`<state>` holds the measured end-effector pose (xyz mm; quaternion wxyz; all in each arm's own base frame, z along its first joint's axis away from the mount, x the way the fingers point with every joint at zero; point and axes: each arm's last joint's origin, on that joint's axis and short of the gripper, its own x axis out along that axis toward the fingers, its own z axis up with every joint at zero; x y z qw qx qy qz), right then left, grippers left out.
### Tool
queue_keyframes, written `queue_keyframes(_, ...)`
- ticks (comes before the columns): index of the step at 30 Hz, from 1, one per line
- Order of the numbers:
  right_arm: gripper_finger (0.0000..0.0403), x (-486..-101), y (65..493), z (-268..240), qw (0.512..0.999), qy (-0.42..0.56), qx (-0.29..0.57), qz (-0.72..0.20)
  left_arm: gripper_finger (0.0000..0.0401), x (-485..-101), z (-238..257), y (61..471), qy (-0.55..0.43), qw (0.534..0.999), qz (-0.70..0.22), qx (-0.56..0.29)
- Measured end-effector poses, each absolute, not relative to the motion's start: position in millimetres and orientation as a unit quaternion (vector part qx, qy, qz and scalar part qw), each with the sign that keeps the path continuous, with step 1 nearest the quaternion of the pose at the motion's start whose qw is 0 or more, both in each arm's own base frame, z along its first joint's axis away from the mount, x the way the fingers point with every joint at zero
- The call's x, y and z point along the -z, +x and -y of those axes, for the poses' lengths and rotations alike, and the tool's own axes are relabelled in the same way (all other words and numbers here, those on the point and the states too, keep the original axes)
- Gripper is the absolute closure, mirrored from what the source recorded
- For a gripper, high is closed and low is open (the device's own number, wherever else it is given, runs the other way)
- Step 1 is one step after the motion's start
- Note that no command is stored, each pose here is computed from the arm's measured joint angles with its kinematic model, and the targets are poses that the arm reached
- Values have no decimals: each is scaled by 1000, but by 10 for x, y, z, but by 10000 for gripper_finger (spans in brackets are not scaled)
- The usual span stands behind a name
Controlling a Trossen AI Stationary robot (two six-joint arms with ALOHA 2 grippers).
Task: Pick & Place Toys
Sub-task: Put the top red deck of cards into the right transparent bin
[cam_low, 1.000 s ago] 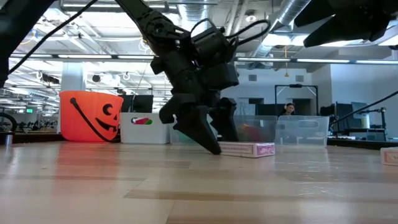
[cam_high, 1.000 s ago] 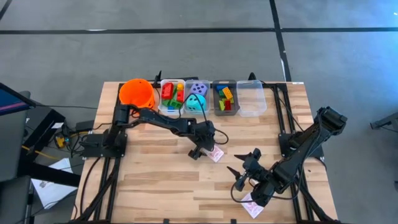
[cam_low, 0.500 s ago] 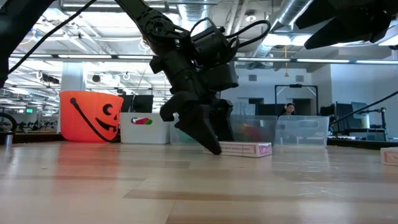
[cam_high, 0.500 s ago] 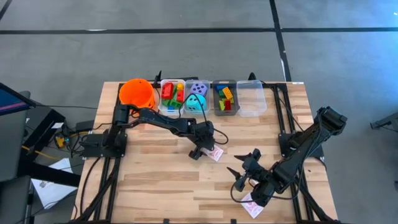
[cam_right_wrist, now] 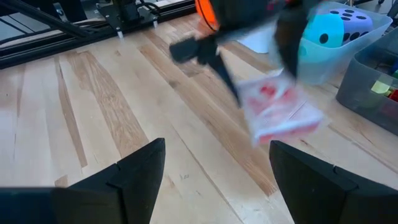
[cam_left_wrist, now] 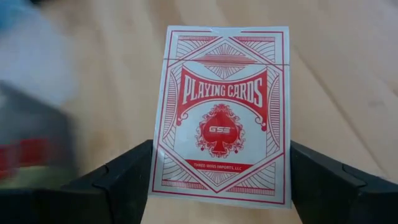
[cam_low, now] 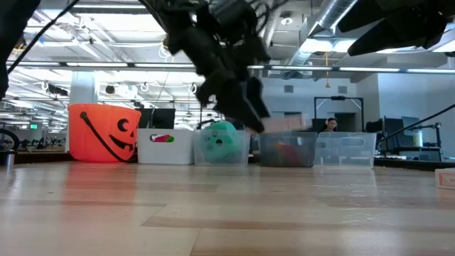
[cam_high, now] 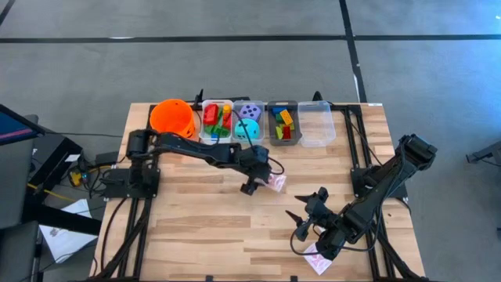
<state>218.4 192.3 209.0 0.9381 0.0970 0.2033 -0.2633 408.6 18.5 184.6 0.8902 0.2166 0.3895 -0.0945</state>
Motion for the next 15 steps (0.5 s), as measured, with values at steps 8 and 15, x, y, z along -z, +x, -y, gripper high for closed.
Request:
queue_keyframes(8,121,-2093,2189,-1928,938,101,263,-201,99,-2449,-364,3897,244,906,-346,-31)
queue_keyframes(15,121,-2102,2206,-1915,939,101,270,-190,99,-2776,-682,3815,160,946,-264,-96)
